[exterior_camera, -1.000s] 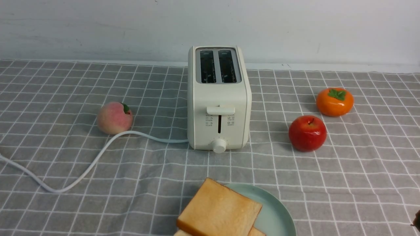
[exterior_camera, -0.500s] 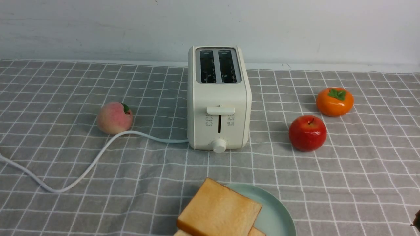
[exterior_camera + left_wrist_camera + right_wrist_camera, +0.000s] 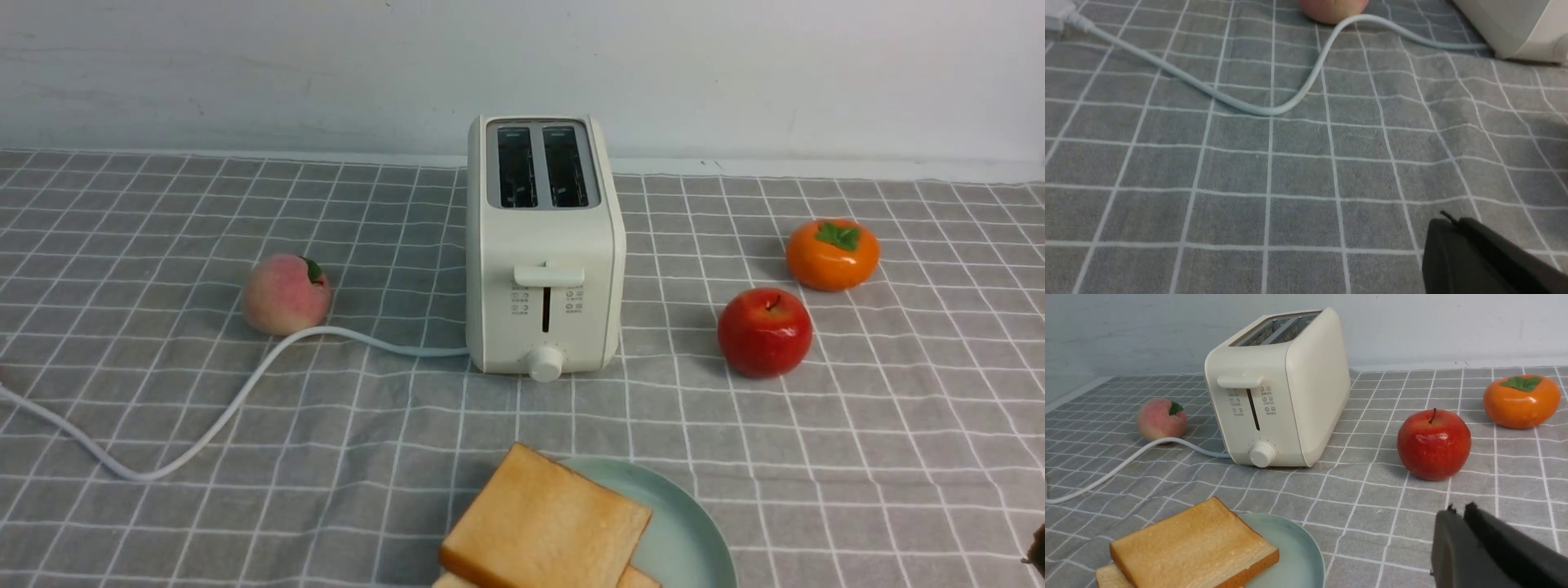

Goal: Take toasted bread from bread machine on grey coffee table place on plate.

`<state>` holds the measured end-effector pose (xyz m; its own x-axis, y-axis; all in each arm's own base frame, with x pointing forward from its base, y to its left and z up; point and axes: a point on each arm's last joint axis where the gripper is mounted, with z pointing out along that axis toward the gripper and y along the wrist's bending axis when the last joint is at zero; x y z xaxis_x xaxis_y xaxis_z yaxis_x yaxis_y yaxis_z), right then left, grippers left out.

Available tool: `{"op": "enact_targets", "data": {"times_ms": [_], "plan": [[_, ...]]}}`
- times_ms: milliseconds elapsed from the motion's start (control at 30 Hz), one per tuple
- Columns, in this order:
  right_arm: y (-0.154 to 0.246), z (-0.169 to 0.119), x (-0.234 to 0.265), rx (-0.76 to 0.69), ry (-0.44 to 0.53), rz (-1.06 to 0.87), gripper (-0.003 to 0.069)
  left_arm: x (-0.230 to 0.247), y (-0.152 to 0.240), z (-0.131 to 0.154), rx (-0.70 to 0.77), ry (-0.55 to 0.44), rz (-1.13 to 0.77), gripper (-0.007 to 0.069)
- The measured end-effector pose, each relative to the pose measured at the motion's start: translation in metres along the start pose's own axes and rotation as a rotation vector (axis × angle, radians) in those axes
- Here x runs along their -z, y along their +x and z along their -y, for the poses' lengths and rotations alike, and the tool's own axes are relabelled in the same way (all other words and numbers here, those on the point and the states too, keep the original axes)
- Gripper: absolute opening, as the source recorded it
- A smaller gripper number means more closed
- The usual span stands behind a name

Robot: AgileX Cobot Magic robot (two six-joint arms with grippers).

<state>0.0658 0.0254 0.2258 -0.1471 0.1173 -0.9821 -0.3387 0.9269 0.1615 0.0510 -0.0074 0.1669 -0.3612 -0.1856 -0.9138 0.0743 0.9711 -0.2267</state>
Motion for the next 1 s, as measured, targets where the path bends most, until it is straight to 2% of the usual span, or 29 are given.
{"op": "enact_targets", "data": {"times_ms": [1000], "plan": [[-0.0001,0.0001,0.0001,0.0,0.002,0.001,0.0069,0.0,0.0,0.0001,0.002,0.001,0.0,-0.0009]]}}
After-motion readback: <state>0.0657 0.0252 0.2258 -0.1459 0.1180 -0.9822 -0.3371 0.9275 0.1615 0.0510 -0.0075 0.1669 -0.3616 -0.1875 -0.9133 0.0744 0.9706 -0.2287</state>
